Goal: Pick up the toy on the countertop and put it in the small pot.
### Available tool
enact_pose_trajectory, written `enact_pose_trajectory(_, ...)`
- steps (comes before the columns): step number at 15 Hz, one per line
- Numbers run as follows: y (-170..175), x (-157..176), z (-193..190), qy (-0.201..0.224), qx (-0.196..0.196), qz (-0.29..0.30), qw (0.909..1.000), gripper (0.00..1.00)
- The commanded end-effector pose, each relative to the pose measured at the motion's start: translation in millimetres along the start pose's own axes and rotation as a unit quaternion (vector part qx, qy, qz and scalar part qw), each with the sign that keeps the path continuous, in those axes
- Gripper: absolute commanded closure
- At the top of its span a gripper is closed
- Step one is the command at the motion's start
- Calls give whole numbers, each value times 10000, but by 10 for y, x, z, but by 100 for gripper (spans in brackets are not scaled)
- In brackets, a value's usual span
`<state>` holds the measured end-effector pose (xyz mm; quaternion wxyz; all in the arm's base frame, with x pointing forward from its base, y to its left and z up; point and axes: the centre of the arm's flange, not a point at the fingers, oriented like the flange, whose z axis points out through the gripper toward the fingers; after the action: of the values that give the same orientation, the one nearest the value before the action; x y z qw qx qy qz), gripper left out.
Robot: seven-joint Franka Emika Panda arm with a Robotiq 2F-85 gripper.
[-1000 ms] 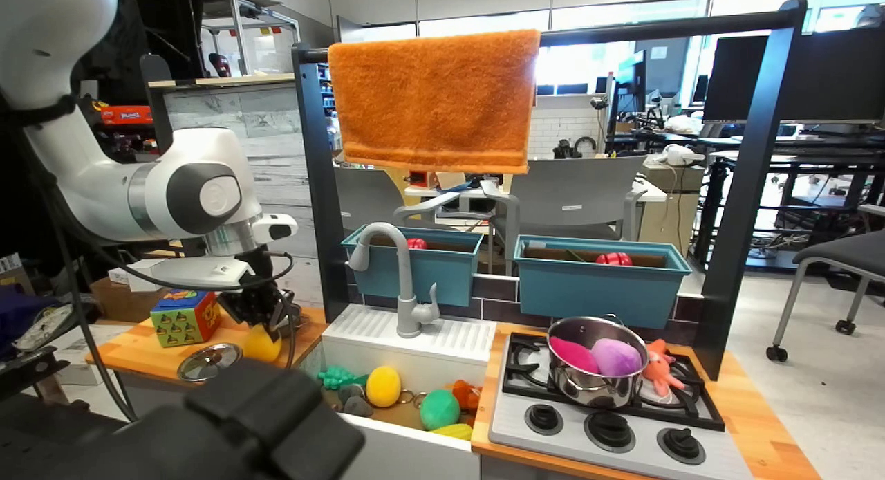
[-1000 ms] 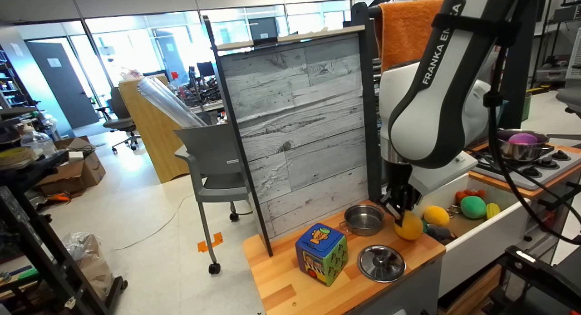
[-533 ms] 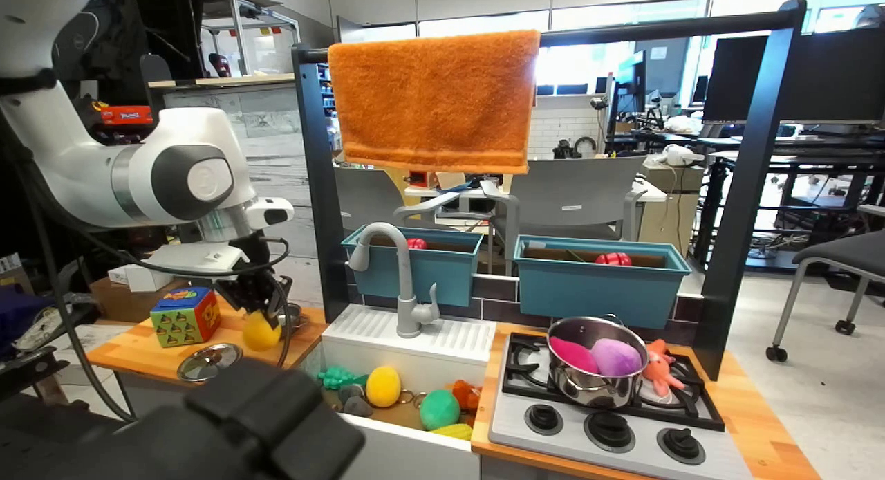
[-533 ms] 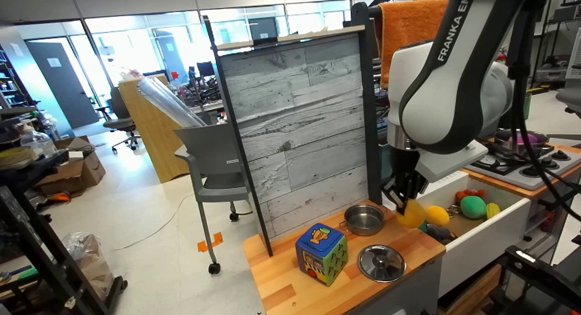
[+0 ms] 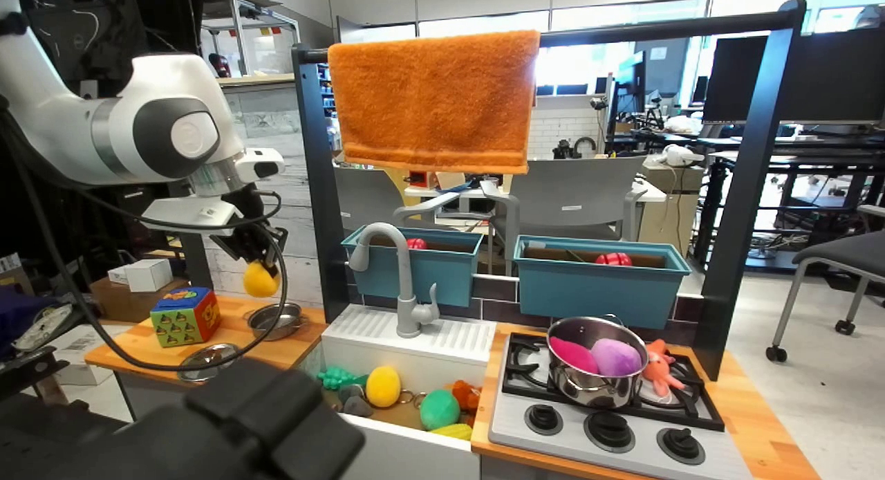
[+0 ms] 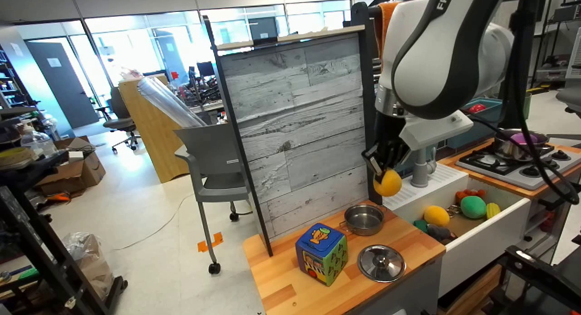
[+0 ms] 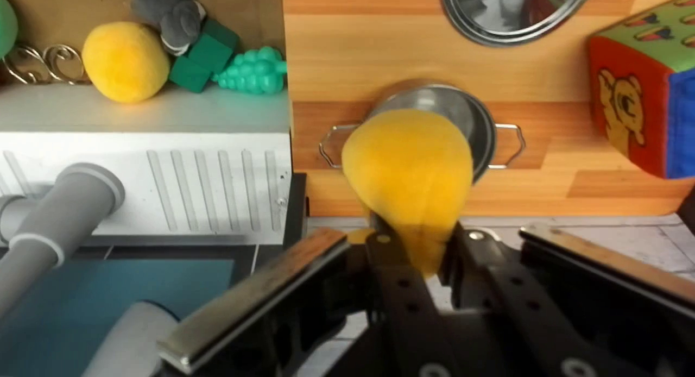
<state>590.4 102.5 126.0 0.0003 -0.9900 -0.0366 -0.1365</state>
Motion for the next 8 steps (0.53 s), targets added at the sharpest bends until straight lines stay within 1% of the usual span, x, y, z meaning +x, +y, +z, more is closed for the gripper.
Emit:
enact_pose_trajectory(1, -221, 184, -229, 265, 73, 4, 9996, 95)
enact_pose_trajectory(5, -453, 370, -210, 237, 31, -53, 9997, 95)
enact_pose_trajectory(8, -508, 448, -102, 15, -8, 1, 10000, 95)
